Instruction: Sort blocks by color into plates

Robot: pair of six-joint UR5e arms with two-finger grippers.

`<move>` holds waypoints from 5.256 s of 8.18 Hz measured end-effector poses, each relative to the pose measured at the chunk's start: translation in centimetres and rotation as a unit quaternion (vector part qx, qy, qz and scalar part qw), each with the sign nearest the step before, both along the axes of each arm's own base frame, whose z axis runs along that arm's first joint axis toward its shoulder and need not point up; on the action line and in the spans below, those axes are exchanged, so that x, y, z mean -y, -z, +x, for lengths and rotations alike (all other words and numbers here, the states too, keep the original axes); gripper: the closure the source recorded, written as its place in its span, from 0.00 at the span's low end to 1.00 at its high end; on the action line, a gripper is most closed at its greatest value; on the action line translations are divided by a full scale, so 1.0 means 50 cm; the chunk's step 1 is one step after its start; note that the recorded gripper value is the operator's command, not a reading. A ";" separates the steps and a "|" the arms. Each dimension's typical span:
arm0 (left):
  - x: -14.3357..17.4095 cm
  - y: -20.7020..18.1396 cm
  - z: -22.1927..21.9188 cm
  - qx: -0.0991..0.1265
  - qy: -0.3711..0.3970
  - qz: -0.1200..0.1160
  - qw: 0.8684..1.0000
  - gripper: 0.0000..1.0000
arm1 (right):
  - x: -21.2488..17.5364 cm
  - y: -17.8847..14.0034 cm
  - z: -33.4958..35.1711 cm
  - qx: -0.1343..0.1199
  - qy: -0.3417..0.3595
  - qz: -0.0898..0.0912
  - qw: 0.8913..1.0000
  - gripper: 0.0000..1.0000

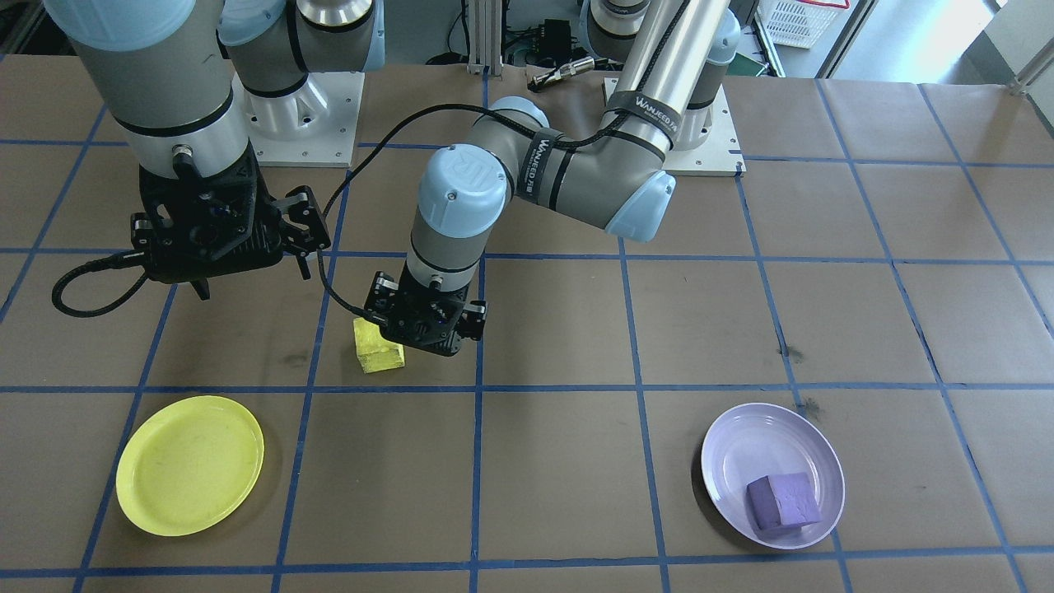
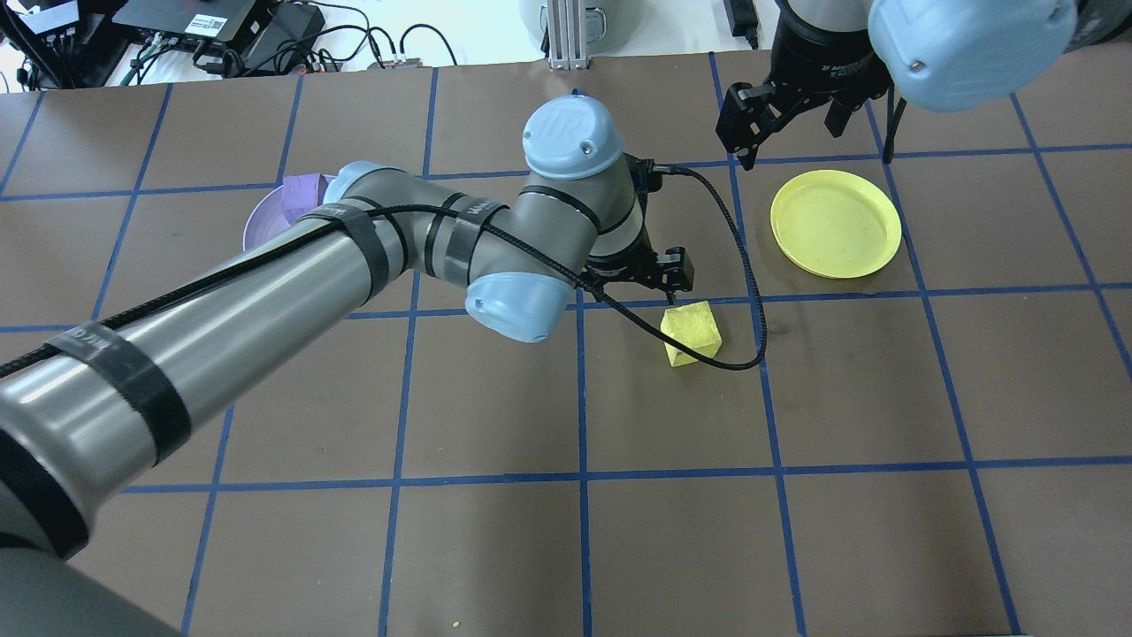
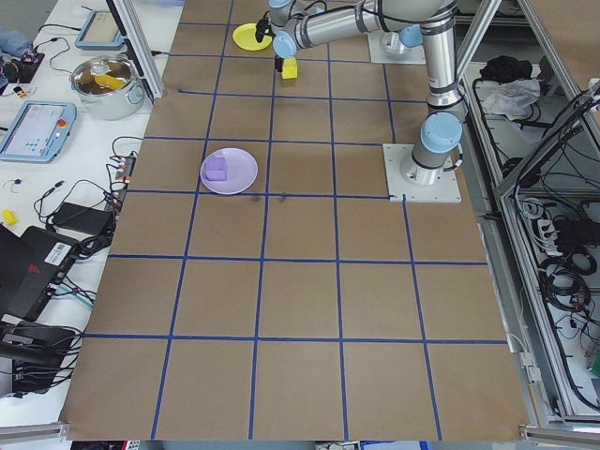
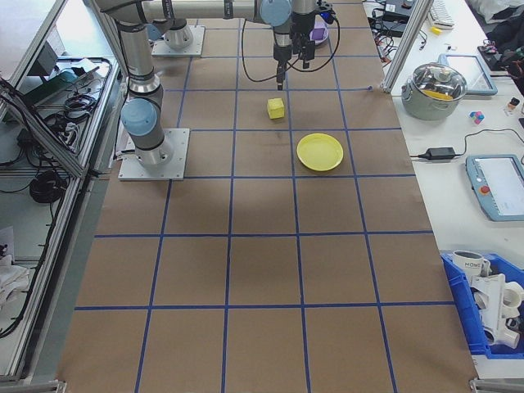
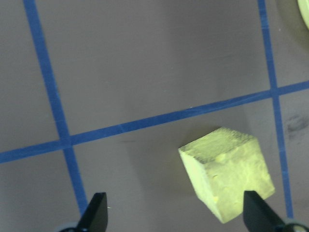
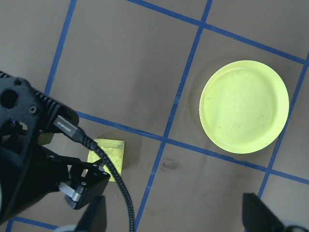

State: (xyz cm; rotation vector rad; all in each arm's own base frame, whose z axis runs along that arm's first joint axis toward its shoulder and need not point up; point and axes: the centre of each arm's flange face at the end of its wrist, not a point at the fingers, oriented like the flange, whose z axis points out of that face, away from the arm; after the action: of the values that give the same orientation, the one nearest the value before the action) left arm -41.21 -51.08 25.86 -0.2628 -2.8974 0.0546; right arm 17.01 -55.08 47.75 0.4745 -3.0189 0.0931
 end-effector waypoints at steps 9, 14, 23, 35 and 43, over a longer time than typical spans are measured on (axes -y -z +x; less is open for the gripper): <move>0.021 -0.406 0.467 0.148 -0.026 0.018 0.988 0.00 | -0.062 0.232 0.033 0.072 0.002 0.070 0.995 0.00; -0.043 -0.697 0.527 0.110 -0.064 -0.041 0.991 0.00 | -0.069 0.439 0.040 0.083 0.007 0.125 0.989 0.00; -0.095 -0.756 0.594 0.108 -0.108 -0.069 0.986 0.00 | -0.044 0.580 0.068 0.080 0.000 0.157 0.984 1.00; -0.095 -0.752 0.594 0.108 -0.108 -0.067 0.986 0.00 | 0.192 0.388 -0.243 0.000 -0.052 -0.007 0.999 1.00; -0.097 -0.753 0.594 0.108 -0.108 -0.067 0.986 0.00 | 0.227 0.470 -0.304 -0.009 -0.075 -0.013 0.997 0.00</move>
State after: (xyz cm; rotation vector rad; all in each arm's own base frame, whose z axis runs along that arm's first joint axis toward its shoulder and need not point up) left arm -11.53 -46.24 63.50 0.0284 -3.1313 0.2755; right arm 1.82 -66.44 24.27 0.6947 -2.9561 0.1351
